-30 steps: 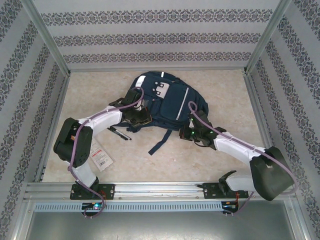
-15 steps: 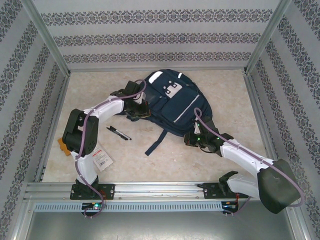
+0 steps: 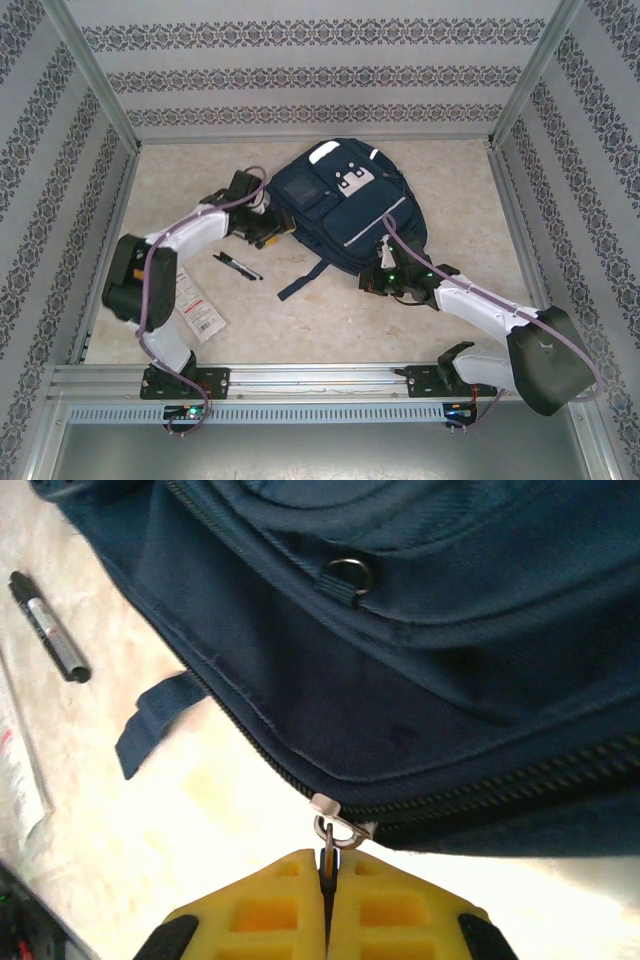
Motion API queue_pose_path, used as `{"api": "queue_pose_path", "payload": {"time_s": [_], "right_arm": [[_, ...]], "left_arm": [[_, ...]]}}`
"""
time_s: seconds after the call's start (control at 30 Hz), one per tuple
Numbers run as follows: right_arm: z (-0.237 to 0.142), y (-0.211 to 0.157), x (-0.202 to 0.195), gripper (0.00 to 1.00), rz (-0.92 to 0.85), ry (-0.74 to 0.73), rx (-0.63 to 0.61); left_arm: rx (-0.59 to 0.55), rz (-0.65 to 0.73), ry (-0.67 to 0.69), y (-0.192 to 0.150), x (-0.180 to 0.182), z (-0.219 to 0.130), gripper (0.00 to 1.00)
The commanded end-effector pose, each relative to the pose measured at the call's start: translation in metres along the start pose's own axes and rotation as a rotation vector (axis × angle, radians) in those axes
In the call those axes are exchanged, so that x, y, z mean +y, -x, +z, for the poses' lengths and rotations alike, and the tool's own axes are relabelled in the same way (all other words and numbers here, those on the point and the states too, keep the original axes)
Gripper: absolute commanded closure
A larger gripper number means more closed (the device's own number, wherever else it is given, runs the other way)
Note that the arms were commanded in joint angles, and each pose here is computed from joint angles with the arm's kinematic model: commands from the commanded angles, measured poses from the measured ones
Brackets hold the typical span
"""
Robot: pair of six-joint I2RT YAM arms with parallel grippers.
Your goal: Pack the student bag
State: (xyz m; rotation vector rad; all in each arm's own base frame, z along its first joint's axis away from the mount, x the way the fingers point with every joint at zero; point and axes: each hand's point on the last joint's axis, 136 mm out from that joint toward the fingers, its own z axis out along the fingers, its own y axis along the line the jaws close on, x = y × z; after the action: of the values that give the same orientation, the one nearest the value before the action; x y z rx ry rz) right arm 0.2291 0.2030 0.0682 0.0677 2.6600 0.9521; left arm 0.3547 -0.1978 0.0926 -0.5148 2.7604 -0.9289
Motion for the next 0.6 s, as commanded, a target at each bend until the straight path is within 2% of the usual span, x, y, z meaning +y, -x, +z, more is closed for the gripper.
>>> {"api": "queue_pose_path", "payload": {"time_s": [0.0, 0.23, 0.43, 0.5, 0.53, 0.57], "right_arm": [[0.001, 0.003, 0.031, 1.0, -0.028, 0.08, 0.018], [0.007, -0.003, 0.05, 1.0, -0.067, 0.116, 0.043], [0.016, -0.009, 0.061, 1.0, -0.066, 0.147, 0.05], [0.02, -0.013, 0.064, 1.0, -0.071, 0.149, 0.061], [0.021, -0.015, 0.065, 1.0, -0.073, 0.15, 0.069], [0.022, -0.016, 0.064, 1.0, -0.067, 0.144, 0.077]], "left_arm": [[-0.022, -0.079, -0.069, -0.023, -0.013, -0.001, 0.4], [-0.12, -0.052, -0.1, -0.042, -0.046, 0.005, 0.37], [-0.137, -0.188, -0.081, -0.045, -0.026, 0.033, 0.39], [-0.148, -0.181, -0.055, -0.043, -0.02, 0.038, 0.42], [-0.152, -0.172, -0.033, -0.042, -0.015, 0.041, 0.45], [-0.16, -0.151, -0.018, -0.039, -0.013, 0.043, 0.53]]}}
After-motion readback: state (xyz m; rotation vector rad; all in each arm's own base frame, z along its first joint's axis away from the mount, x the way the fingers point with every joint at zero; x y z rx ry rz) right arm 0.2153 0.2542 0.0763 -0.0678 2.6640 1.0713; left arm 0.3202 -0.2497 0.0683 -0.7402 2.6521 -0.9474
